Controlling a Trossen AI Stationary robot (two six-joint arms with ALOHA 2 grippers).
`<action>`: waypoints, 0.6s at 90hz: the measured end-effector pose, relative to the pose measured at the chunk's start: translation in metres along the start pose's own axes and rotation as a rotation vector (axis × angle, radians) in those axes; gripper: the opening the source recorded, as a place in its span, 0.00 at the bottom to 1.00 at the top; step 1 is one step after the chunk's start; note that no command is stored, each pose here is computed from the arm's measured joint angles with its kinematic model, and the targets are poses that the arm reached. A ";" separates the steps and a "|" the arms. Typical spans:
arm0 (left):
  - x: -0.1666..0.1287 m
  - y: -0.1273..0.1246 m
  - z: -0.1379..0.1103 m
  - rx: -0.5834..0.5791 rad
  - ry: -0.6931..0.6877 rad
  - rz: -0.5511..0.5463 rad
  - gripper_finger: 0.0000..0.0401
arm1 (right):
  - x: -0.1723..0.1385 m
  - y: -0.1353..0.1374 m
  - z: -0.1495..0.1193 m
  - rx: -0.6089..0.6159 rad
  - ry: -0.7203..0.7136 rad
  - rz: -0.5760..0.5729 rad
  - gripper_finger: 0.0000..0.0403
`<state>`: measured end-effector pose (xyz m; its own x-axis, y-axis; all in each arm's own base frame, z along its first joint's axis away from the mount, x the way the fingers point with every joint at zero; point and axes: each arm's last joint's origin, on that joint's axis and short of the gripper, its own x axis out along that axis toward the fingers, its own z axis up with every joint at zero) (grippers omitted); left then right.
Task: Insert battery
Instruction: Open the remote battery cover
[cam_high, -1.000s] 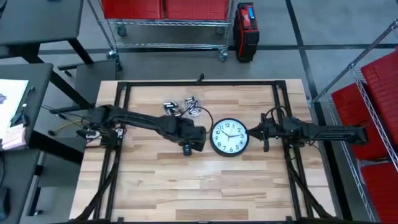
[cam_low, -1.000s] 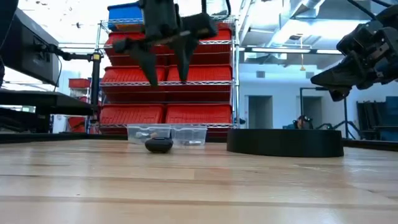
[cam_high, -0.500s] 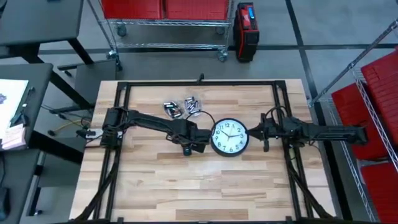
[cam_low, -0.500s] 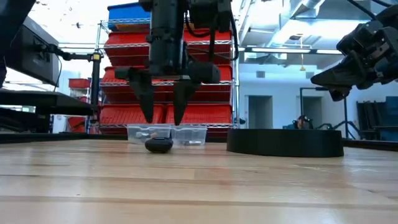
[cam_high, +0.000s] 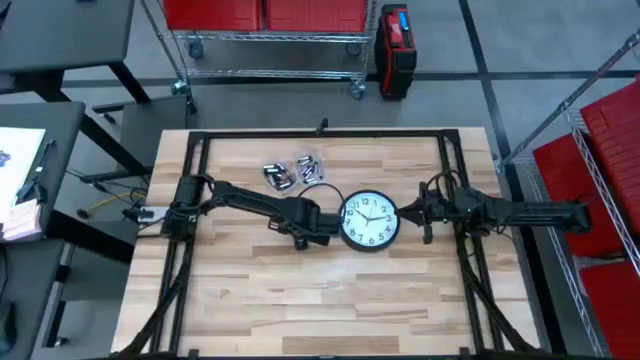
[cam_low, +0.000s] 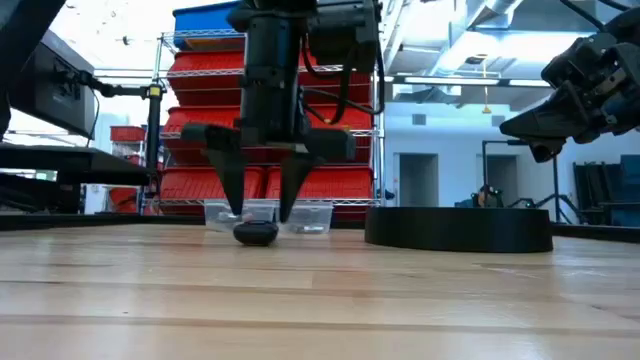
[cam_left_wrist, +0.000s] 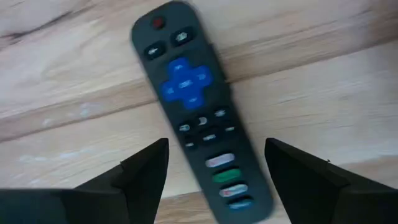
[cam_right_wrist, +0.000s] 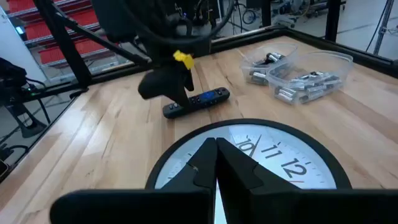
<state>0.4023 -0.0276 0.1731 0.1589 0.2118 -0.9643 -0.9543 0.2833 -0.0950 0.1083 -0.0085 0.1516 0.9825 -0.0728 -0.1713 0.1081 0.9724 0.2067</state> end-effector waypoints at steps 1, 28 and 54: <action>0.001 0.000 0.000 -0.001 0.001 0.001 0.62 | 0.000 0.000 0.000 0.000 0.000 0.000 0.00; 0.016 -0.002 -0.010 0.031 0.015 0.053 0.62 | 0.000 0.000 0.000 0.000 0.004 -0.002 0.00; 0.018 -0.003 -0.014 0.194 0.015 0.047 0.55 | 0.000 0.000 0.000 0.000 0.004 -0.002 0.00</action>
<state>0.4048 -0.0383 0.1526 0.1099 0.2151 -0.9704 -0.8937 0.4486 -0.0018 0.1083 -0.0085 0.1513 0.9818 -0.0735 -0.1751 0.1096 0.9723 0.2065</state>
